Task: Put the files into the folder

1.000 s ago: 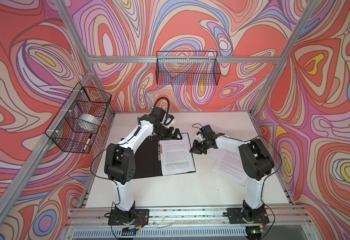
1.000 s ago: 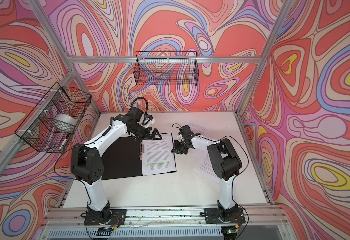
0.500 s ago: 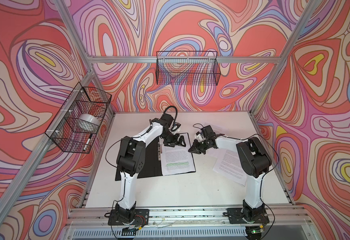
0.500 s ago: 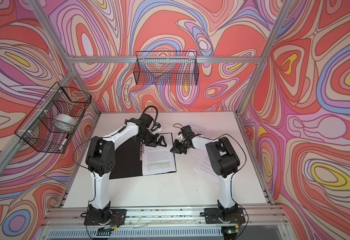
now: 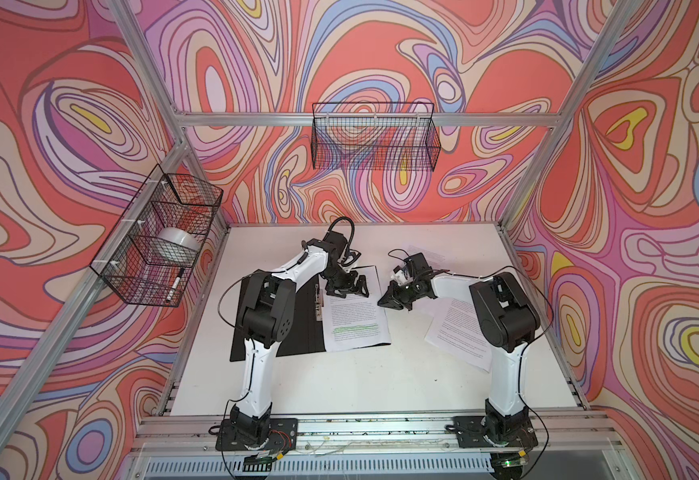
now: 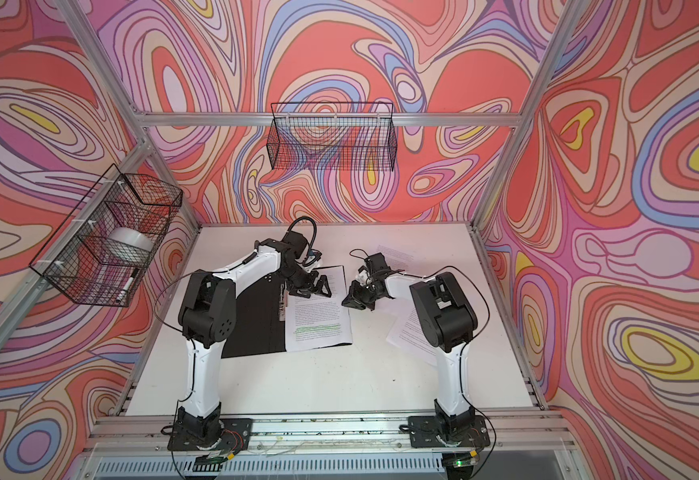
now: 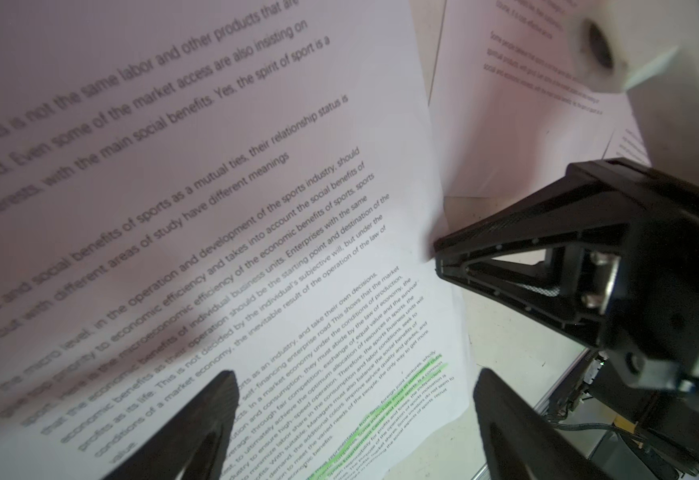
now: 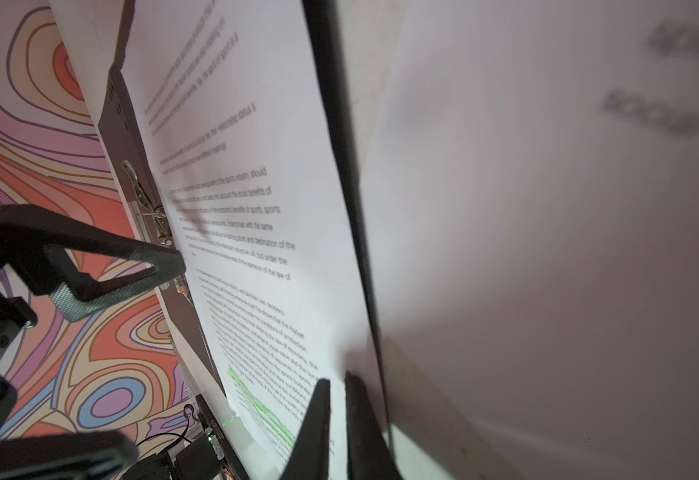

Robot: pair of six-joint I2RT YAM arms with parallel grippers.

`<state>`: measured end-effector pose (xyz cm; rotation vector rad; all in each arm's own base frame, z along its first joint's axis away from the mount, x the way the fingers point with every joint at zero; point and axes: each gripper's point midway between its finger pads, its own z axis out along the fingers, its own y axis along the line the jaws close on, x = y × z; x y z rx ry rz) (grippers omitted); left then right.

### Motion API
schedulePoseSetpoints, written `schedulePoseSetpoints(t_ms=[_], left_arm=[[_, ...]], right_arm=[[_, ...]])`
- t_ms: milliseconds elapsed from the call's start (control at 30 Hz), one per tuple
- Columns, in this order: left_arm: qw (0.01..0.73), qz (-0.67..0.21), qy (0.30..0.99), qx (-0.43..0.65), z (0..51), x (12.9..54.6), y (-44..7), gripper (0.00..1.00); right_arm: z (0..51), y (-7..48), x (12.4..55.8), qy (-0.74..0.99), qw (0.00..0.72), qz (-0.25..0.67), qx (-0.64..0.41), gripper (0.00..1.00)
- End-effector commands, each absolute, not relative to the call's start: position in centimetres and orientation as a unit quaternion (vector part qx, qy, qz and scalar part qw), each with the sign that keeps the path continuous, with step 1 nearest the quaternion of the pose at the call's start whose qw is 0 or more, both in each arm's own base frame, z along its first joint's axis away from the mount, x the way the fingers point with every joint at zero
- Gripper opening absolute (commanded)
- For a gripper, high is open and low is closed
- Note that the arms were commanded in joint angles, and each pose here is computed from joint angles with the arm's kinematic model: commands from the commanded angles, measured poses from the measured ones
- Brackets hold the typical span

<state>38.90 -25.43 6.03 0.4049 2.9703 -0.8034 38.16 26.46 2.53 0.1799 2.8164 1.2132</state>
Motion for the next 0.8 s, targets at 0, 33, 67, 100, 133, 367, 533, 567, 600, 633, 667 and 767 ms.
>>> schedulePoseSetpoints(t_ms=[0, 33, 67, 100, 133, 367, 533, 567, 600, 633, 667, 767], left_arm=[[0.019, -0.234, 0.963, 0.132, 6.2, 39.1, -25.0, 0.9], [0.026, -0.232, 0.963, 0.136, 6.8, 39.4, -25.0, 0.9], [0.034, -0.231, 0.962, 0.138, 7.4, 39.6, -25.0, 0.91], [0.043, -0.232, 0.961, 0.143, 8.2, 39.9, -25.1, 0.91], [0.052, -0.233, 0.96, 0.147, 9.1, 40.1, -25.1, 0.92], [0.169, -0.218, 0.94, 0.199, 19.0, 41.6, -24.4, 1.0], [0.252, -0.186, 0.928, 0.203, 25.1, 41.7, -21.8, 0.99], [0.263, -0.183, 0.926, 0.2, 26.0, 41.6, -21.2, 1.0], [0.275, -0.181, 0.924, 0.194, 26.9, 41.6, -20.4, 1.0], [0.286, -0.179, 0.923, 0.184, 27.7, 41.7, -19.6, 1.0], [0.294, -0.178, 0.923, 0.175, 28.4, 41.7, -18.8, 1.0], [0.317, -0.185, 0.921, 0.13, 30.3, 42.0, -15.8, 0.99]], right_arm=[[0.5, 26.0, 37.4, 0.921, 0.014, 0.383, 0.07, 0.1], [0.6, 26.1, 37.4, 0.921, 0.014, 0.384, 0.068, 0.1], [0.6, 26.1, 37.5, 0.92, 0.014, 0.385, 0.068, 0.1], [0.7, 26.2, 37.5, 0.92, 0.014, 0.386, 0.068, 0.1], [0.8, 26.2, 37.6, 0.92, 0.015, 0.387, 0.069, 0.1], [3.8, 26.4, 38.3, 0.913, 0.05, 0.402, 0.057, 0.13], [7.9, 26.7, 38.4, 0.911, 0.082, 0.403, 0.03, 0.15], [8.5, 26.8, 38.3, 0.911, 0.084, 0.402, 0.025, 0.15], [9.1, 27.0, 38.0, 0.912, 0.085, 0.4, 0.018, 0.15], [9.7, 27.3, 37.5, 0.913, 0.085, 0.398, 0.011, 0.15], [10.1, 27.6, 37.1, 0.914, 0.082, 0.396, 0.004, 0.15], [11.1, 29.0, 35.3, 0.921, 0.071, 0.382, -0.028, 0.15]])
